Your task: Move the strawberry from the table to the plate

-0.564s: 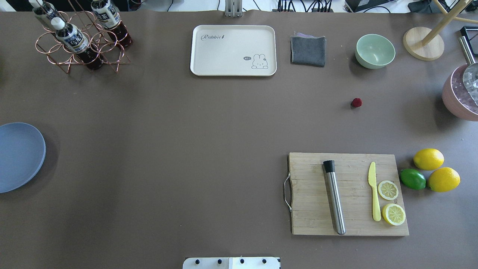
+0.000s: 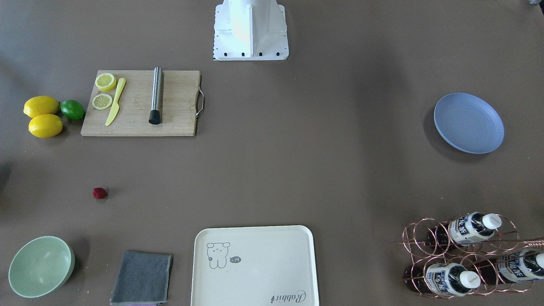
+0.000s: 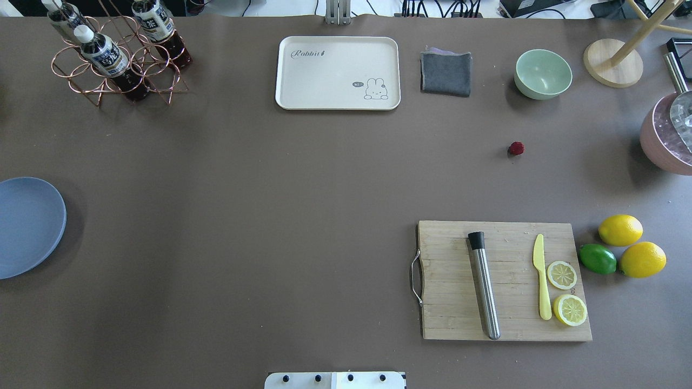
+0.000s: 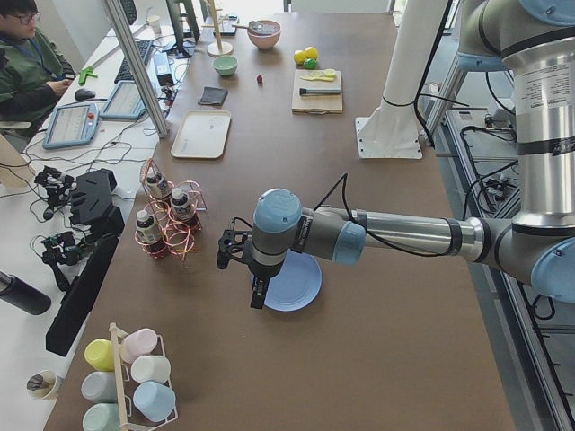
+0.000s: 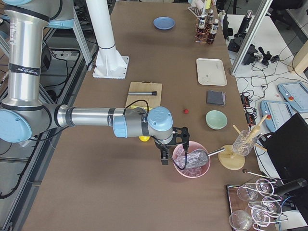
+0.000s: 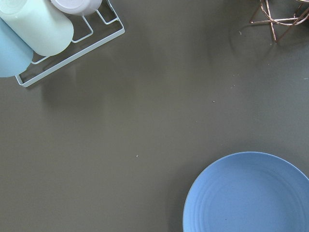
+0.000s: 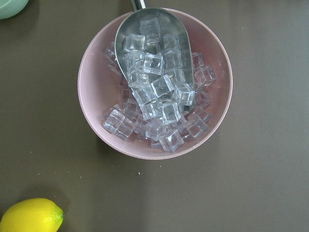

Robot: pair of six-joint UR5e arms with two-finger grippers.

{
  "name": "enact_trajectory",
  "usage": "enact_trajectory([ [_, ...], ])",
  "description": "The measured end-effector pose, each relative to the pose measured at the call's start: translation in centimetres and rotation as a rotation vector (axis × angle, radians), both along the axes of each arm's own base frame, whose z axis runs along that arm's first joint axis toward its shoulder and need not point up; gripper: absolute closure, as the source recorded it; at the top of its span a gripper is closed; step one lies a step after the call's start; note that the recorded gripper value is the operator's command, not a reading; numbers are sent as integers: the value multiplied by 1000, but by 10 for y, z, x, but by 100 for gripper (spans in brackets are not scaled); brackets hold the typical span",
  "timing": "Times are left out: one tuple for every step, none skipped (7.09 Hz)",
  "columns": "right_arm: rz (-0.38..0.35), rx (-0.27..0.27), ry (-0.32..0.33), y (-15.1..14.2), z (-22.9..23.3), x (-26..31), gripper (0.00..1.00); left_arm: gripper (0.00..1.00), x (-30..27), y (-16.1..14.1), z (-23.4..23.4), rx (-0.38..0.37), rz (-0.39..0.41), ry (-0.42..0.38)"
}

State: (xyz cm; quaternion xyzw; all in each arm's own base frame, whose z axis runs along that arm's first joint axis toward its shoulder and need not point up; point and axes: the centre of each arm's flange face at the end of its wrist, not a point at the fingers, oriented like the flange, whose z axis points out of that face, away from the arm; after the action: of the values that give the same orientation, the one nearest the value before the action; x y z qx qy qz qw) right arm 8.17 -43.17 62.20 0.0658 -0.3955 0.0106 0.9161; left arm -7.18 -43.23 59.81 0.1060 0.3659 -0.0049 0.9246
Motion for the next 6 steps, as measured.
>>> enact_trajectory([
  [0,3,2,-1,-1,0,0,2,0,0,3,-6,0,0],
  [1,3,2,-2,-1,0,0,2,1,0,5,-10,1,1],
  [1,3,2,-3,-1,1,0,2,1,0,5,-10,1,2],
  [1,4,2,-3,-2,0,0,2,1,0,4,-10,0,2],
  [0,5,2,-4,-2,0,0,2,1,0,4,-10,0,2],
  [0,3,0,-3,-2,0,0,2,1,1,4,-10,0,3],
])
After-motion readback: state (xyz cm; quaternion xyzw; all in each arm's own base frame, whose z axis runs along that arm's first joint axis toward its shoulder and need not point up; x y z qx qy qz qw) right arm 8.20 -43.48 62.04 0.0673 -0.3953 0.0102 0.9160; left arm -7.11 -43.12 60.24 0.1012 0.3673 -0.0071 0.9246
